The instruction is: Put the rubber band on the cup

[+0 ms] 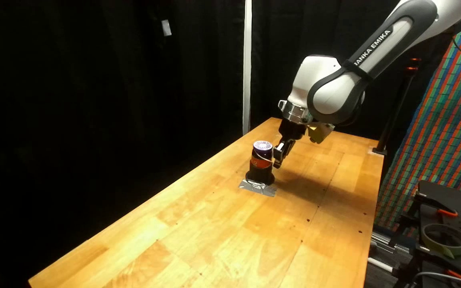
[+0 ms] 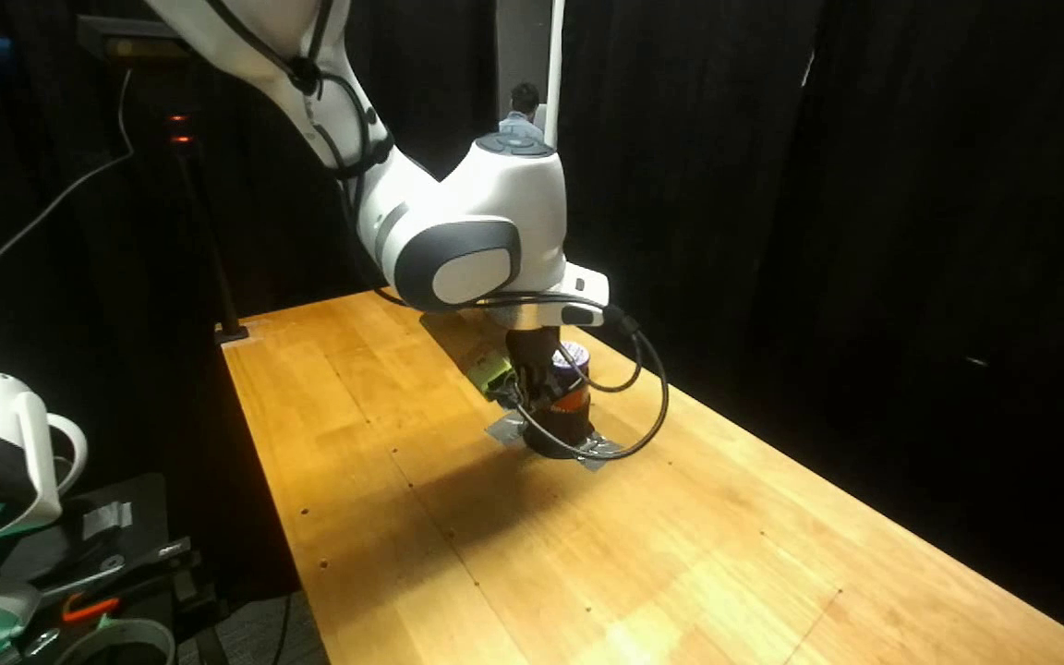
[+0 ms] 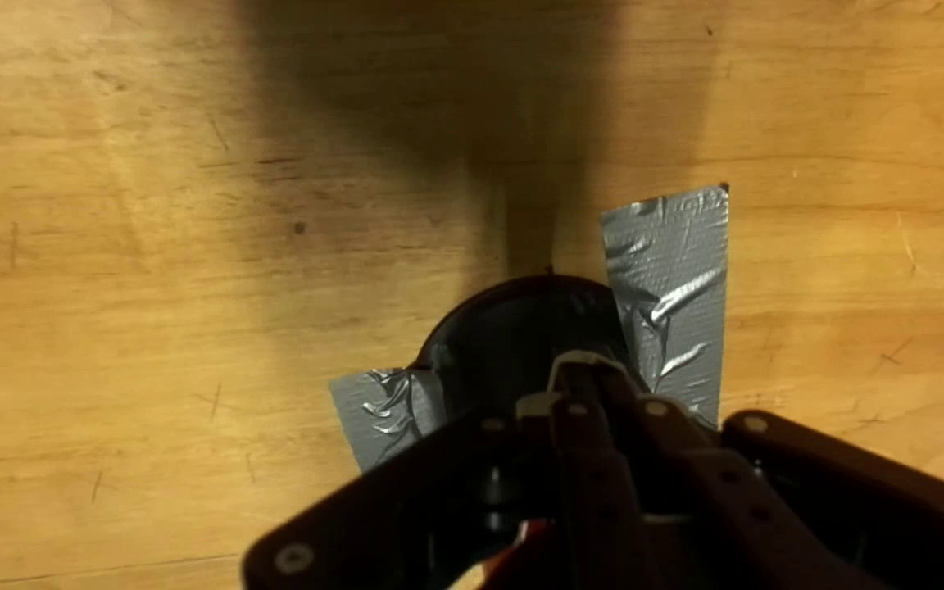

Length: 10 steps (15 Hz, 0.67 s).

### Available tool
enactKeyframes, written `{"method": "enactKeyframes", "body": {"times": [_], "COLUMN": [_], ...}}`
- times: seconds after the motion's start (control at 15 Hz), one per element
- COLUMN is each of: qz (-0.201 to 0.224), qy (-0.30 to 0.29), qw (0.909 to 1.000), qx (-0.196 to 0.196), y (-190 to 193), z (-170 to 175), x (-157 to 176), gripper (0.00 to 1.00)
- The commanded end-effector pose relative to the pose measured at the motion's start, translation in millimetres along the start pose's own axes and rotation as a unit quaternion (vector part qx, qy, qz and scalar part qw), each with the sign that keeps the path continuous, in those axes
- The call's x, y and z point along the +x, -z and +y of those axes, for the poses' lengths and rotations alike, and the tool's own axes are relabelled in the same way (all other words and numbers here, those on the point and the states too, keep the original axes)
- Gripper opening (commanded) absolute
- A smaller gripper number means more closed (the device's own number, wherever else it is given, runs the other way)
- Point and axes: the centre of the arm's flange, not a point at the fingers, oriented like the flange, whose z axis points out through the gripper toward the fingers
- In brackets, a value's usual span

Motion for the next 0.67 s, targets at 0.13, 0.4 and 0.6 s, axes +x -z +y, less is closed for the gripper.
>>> {"method": "enactKeyframes", "body": {"times": [0.13, 0.4, 0.6], "qz": [0.084, 0.141, 0.188], "qy": [-0.014, -0.025, -0.035], "qw": [0.9955, 0.9879, 0.9795], "qx": [0.042, 0.060, 0.063], "y": [22.6, 30.4, 35.9], "z": [12.3, 15.5, 17.5], "x": [-42.4, -56.5, -62.1], "gripper": [0.09, 0.09, 0.09]}}
